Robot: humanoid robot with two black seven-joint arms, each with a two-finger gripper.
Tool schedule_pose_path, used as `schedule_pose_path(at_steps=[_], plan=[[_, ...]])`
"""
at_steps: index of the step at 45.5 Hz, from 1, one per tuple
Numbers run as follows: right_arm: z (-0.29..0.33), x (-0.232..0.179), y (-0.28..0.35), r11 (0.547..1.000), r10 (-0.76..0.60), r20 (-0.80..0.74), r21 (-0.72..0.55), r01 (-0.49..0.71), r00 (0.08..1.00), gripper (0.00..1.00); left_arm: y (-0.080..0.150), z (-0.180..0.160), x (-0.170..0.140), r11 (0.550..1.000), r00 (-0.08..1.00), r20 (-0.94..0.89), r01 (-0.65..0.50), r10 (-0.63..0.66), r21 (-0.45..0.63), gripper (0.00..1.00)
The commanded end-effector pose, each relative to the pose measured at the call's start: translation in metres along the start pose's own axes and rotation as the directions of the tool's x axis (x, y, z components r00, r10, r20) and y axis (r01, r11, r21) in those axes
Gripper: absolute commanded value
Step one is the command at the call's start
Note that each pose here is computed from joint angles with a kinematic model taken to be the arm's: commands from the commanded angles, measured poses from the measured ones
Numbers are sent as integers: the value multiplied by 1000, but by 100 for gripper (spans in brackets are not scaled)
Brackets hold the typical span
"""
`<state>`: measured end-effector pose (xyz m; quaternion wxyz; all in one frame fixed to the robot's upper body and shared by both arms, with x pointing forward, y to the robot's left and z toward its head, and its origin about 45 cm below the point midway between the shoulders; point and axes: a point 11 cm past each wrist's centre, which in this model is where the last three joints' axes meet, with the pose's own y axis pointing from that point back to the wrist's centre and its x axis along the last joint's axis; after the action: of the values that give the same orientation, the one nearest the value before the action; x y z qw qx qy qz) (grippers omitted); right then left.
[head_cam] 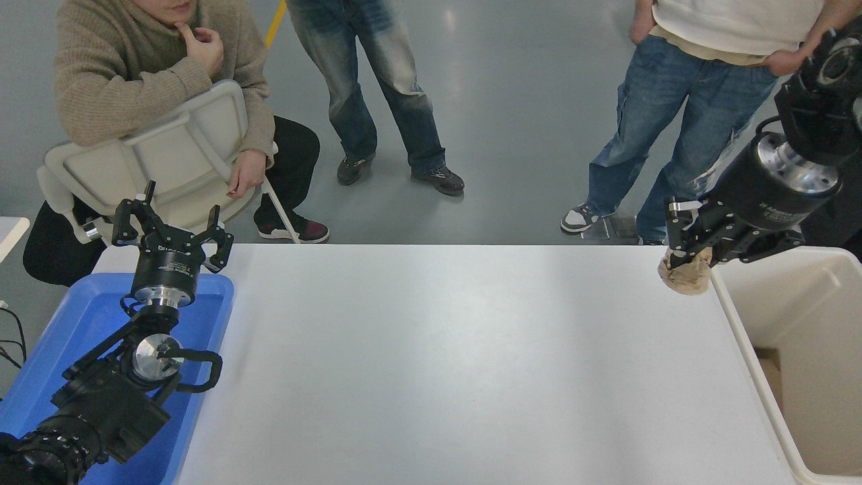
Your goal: Pick up paper ball place in dustbin
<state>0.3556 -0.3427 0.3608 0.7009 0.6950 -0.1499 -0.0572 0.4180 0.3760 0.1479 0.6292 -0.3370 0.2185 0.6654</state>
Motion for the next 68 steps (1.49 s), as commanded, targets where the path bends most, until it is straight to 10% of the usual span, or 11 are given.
schedule_pose_path(at_steps=[1, 14, 26, 68], plan=[[75, 1, -7, 1000, 16, 149, -18, -13, 989, 0, 0, 0, 0, 1000, 1000, 0, -1, 1, 0, 99], [165, -30, -61, 996, -54, 344, -54, 77, 938, 0, 0, 0, 0, 1000, 1000, 0, -1, 1, 0, 99], [243, -49, -168, 903, 378, 433, -368, -222, 818, 0, 0, 0, 0, 1000, 1000, 0, 0, 0, 0, 99], [236, -27, -280, 654, 746, 335, -534, -537, 576, 0, 0, 0, 0, 1000, 1000, 0, -1, 1, -1, 99]])
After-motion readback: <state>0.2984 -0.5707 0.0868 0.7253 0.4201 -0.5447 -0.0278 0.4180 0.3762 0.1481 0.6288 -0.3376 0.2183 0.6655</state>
